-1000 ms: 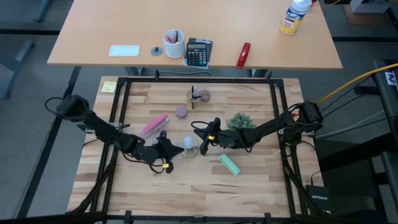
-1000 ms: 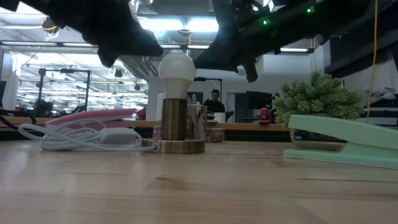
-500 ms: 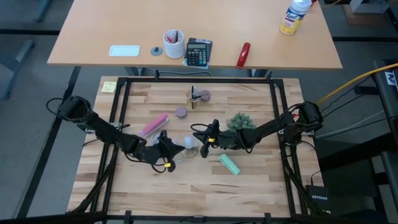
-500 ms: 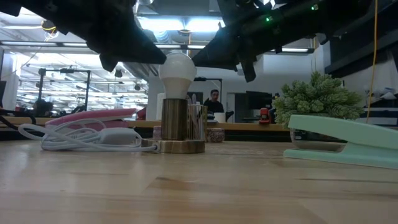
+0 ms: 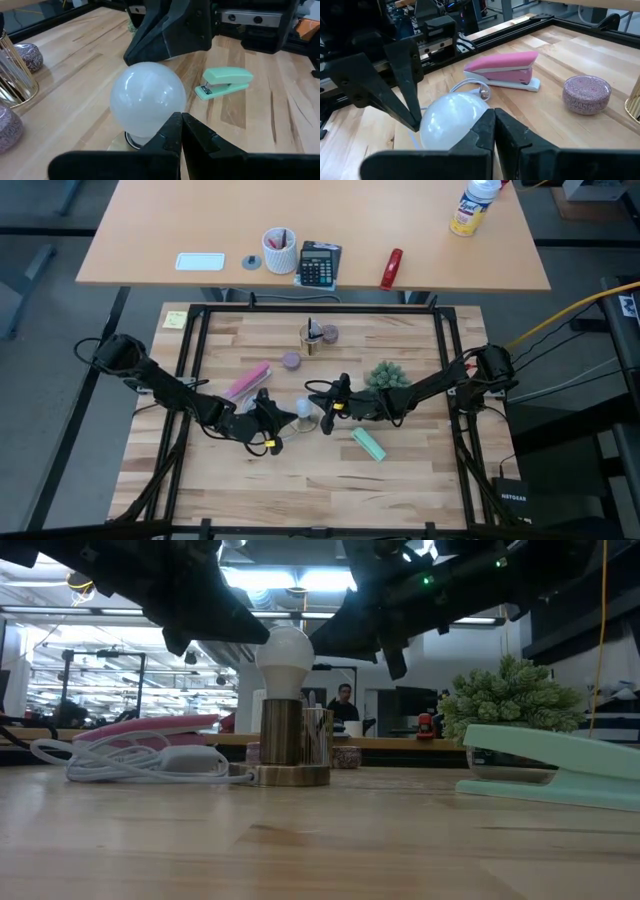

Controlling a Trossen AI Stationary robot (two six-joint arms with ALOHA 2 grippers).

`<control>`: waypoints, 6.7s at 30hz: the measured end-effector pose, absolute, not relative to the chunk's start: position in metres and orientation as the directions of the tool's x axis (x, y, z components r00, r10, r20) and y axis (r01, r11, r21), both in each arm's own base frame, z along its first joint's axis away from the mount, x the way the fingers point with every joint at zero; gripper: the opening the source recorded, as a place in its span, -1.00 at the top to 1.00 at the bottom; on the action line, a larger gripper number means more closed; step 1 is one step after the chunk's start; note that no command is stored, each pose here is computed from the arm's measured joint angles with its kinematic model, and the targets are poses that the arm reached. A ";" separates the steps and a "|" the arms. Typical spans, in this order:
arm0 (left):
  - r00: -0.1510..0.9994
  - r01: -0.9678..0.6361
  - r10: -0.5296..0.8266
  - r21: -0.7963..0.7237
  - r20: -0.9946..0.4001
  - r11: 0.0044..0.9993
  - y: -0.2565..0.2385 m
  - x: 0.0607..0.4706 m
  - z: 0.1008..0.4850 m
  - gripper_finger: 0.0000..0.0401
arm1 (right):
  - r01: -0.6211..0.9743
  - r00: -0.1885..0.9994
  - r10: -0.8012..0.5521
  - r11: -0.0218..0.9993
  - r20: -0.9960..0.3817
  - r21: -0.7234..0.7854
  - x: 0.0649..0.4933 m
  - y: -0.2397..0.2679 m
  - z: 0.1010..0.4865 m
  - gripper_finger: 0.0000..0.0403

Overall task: Screw lightbulb
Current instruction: Insert the lightbulb into the lamp

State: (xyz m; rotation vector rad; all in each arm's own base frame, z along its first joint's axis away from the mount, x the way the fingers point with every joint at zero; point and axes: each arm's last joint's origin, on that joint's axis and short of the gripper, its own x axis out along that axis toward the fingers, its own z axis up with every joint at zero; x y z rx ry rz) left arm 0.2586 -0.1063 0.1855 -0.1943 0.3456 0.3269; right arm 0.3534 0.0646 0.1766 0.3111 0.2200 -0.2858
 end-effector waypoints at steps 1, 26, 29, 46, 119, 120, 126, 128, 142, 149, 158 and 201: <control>0.889 -0.346 0.280 -0.130 -0.362 0.929 -0.106 0.259 0.186 0.99 | 0.308 0.936 -0.241 0.913 -0.256 0.269 0.354 0.065 0.176 0.93; 0.842 -0.474 0.402 -0.137 -0.360 0.870 -0.102 0.255 0.182 0.99 | 0.249 0.949 -0.170 0.920 -0.264 0.302 0.350 0.081 0.175 0.93; 0.838 -0.482 0.412 -0.131 -0.358 0.866 -0.102 0.254 0.182 0.99 | 0.236 0.951 -0.156 0.922 -0.266 0.305 0.350 0.085 0.174 0.93; 0.799 -0.567 0.496 -0.150 -0.340 0.810 -0.097 0.253 0.181 0.99 | 0.151 0.970 -0.080 0.939 -0.231 0.310 0.348 0.098 0.179 0.93; 0.790 -0.570 0.515 -0.091 -0.332 0.816 -0.082 0.259 0.186 0.99 | 0.145 0.955 -0.044 0.933 -0.295 0.329 0.345 0.088 0.182 0.93; 0.787 -0.574 0.520 -0.086 -0.331 0.814 -0.081 0.259 0.186 0.99 | 0.156 0.955 -0.059 0.933 -0.291 0.324 0.345 0.089 0.182 0.93; 0.793 -0.573 0.533 -0.067 -0.295 0.817 -0.078 0.257 0.196 0.99 | 0.177 0.969 -0.108 0.931 -0.223 0.318 0.347 0.087 0.189 0.93; 0.811 -0.553 0.517 -0.069 -0.273 0.831 -0.080 0.254 0.205 0.99 | 0.170 0.975 -0.117 0.938 -0.188 0.302 0.348 0.087 0.193 0.93; 0.947 -0.105 0.017 -0.258 -0.319 0.960 -0.120 0.234 0.223 0.99 | 0.232 0.967 -0.191 0.934 -0.169 0.272 0.351 0.073 0.195 0.93; 0.919 -0.152 0.046 -0.244 -0.392 0.958 -0.127 0.242 0.198 0.99 | 0.225 0.966 -0.179 0.938 -0.187 0.263 0.351 0.072 0.191 0.93; 0.909 -0.224 0.132 -0.196 -0.396 0.955 -0.125 0.245 0.191 0.99 | 0.186 0.975 -0.139 0.938 -0.173 0.294 0.358 0.075 0.177 0.93; 0.803 -0.521 0.461 -0.068 -0.378 0.851 -0.105 0.241 0.183 0.99 | 0.068 0.985 0.008 0.900 -0.173 0.431 0.361 0.081 0.170 0.93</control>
